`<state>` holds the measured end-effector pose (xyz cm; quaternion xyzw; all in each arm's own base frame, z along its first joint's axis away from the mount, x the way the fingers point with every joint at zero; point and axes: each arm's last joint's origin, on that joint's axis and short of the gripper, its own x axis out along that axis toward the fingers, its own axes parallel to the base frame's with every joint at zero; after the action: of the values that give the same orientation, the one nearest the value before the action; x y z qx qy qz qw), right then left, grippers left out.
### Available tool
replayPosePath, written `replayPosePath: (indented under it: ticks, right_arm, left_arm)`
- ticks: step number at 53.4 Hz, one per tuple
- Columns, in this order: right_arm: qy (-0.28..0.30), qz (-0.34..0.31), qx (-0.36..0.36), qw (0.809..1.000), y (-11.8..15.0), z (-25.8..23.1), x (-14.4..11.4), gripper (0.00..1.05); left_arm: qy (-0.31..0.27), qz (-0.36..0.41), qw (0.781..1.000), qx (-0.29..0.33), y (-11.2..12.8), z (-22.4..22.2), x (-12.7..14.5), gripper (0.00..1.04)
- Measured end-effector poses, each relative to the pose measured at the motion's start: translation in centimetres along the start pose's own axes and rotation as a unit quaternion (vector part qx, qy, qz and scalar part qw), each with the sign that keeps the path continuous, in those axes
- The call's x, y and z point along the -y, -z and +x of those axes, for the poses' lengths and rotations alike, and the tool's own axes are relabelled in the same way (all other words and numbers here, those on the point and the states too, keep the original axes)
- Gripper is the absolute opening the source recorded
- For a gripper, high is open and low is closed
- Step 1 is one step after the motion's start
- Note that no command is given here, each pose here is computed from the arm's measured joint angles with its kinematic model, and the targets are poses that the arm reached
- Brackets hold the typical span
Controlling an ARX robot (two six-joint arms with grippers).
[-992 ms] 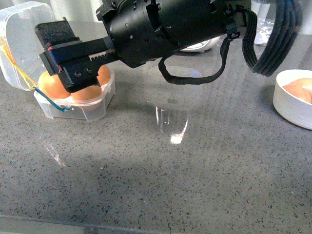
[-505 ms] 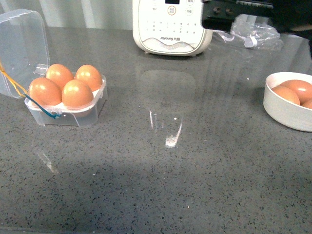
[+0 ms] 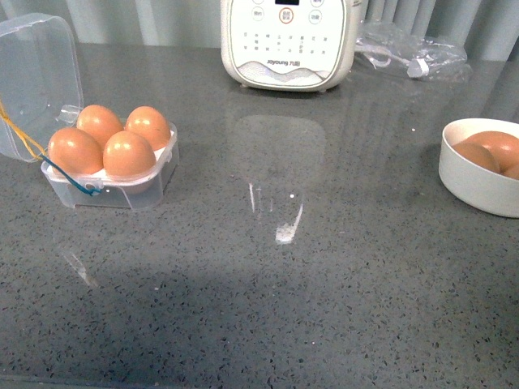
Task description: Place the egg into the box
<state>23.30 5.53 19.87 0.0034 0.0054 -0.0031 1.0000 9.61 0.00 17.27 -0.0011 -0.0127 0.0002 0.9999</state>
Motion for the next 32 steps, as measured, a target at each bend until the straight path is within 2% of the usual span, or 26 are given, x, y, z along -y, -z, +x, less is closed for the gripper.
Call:
replayPosePath:
  ticks: [7,18,32]
  right_arm:
    - [-0.011,-0.004,-0.001,1.000,0.9,-2.1,1.4,0.03]
    - [-0.005,-0.004,-0.002,1.000,1.9,-5.1,3.3,0.03]
    - [-0.004,-0.004,-0.002,1.000,2.6,-7.1,4.3,0.03]
  left_arm:
    - [0.000,0.000,1.000,0.000,0.0,0.0,0.0,0.98]
    - [0.000,0.000,1.000,0.000,0.0,0.0,0.0,0.98]
    - [0.000,0.000,1.000,0.000,0.0,0.0,0.0,0.98]
